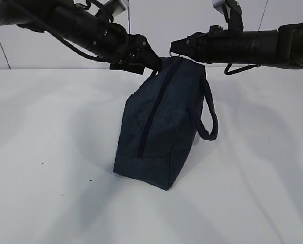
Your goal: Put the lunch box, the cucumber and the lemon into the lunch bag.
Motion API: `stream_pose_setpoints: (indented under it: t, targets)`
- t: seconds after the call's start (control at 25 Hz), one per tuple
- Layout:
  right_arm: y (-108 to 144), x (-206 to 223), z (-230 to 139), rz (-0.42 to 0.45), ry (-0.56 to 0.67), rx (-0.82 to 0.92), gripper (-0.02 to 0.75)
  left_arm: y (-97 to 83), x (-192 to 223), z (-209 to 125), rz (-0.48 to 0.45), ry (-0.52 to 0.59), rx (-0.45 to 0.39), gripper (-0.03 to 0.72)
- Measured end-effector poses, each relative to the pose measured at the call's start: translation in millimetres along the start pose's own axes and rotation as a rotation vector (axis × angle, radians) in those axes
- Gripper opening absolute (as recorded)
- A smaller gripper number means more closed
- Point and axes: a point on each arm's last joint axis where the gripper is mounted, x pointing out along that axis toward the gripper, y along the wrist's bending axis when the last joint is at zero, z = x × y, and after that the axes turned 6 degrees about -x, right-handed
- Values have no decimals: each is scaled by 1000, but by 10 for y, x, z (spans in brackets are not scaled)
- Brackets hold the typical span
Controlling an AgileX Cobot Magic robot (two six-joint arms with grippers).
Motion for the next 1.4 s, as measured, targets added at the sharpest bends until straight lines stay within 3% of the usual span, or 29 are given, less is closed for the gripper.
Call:
stream_pose_setpoints:
  t: [0.6, 0.72, 0.88, 0.96, 1.4]
  targets:
    - [0, 0, -1, 1, 1, 6, 0, -148, 108, -10, -26, 32, -7, 461]
    - [0, 0, -1, 1, 1, 8, 0, -183, 147, -19, -13, 30, 10, 379]
    - [1, 0, -2, 1, 3, 14, 0, -196, 168, -18, 4, 23, 25, 116]
    - [1, 0, -2, 1, 3, 15, 0, -187, 168, -17, 15, 21, 33, 45]
    - [-74, -64, 15, -15, -6, 20, 0, -206, 77, 6, 77, 52, 125, 27]
